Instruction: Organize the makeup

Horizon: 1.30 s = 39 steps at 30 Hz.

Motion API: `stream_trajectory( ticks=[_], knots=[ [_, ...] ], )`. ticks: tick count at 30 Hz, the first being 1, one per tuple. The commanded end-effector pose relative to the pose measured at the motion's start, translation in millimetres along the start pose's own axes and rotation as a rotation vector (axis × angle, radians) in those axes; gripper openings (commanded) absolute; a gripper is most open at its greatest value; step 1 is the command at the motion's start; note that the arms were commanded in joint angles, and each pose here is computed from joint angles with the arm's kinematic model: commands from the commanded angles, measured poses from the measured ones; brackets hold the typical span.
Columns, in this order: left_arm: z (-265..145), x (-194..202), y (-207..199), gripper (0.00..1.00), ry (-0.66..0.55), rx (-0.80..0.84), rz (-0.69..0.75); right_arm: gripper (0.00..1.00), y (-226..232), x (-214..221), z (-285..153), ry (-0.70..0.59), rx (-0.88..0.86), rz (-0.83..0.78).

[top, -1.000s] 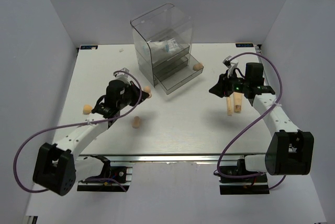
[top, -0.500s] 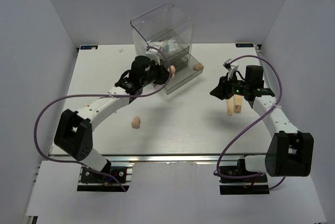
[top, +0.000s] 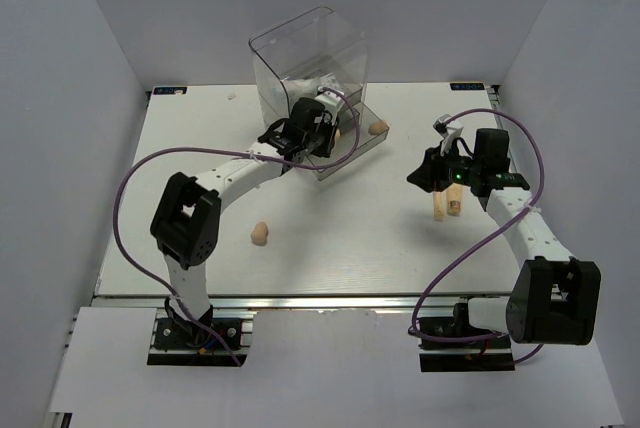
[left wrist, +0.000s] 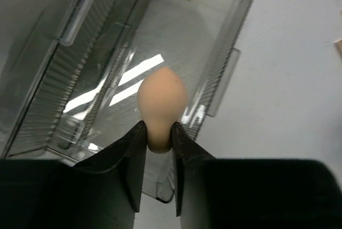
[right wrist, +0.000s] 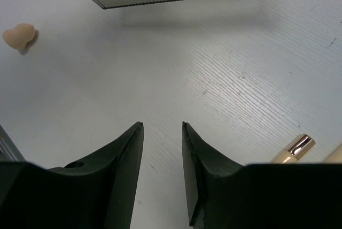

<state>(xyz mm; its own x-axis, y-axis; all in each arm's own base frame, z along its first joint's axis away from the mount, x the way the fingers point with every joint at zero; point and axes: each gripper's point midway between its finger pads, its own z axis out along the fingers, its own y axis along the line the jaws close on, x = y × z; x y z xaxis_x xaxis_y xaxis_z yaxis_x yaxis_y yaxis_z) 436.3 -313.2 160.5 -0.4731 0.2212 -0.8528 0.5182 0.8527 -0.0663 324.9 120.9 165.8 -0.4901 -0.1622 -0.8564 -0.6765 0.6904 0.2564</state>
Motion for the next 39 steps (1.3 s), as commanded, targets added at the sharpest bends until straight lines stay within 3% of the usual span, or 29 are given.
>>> stream_trajectory(
  ticks=[1,6,10,15,18,20,21,23,24,27,28,31,35,36,39],
  knots=[
    [2,-20,18,0.38,-0.026,-0.102,0.067,0.41,-5,-13,-2,-0.033,0.02,-0.027],
    [7,-25,14,0.55,-0.041,-0.098,0.048,0.43,-14,-19,1,-0.031,0.049,-0.018],
    [-2,-37,9,0.62,-0.069,-0.088,0.019,0.49,-27,-29,5,-0.019,0.067,-0.077],
    [-33,-76,2,0.75,-0.157,-0.062,-0.039,0.6,-67,-57,19,0.01,0.11,-0.29],
    [-47,-87,0,0.77,-0.183,-0.054,-0.088,0.64,-90,-66,33,0.034,0.117,-0.377],
    [-62,-93,1,0.77,-0.207,-0.064,-0.144,0.64,-109,-59,51,0.086,0.118,-0.317],
    [-68,-94,3,0.77,-0.214,-0.068,-0.169,0.62,-115,-62,57,0.093,0.13,-0.206],
    [-83,-92,4,0.75,-0.229,-0.068,-0.247,0.54,-134,-87,74,0.086,0.143,-0.089],
    [-89,-91,7,0.73,-0.237,-0.068,-0.303,0.52,-137,-96,79,0.057,0.166,0.025],
    [-117,-80,15,0.75,-0.259,-0.078,-0.412,0.51,-145,-110,94,-0.017,0.195,0.134],
    [-119,-59,22,0.8,-0.237,-0.113,-0.44,0.53,-149,-109,104,-0.026,0.213,0.263],
    [-155,-53,40,0.98,-0.313,-0.179,-0.569,0.53,-164,-104,129,-0.011,0.286,0.4],
    [-185,-8,67,0.98,-0.36,-0.281,-0.713,0.56,-164,-108,155,-0.038,0.255,0.447],
    [-187,-3,71,0.98,-0.372,-0.29,-0.771,0.64,-165,-108,160,-0.04,0.25,0.45],
    [-193,21,79,0.98,-0.378,-0.329,-0.864,0.65,-174,-103,177,-0.038,0.251,0.455]
  ],
)
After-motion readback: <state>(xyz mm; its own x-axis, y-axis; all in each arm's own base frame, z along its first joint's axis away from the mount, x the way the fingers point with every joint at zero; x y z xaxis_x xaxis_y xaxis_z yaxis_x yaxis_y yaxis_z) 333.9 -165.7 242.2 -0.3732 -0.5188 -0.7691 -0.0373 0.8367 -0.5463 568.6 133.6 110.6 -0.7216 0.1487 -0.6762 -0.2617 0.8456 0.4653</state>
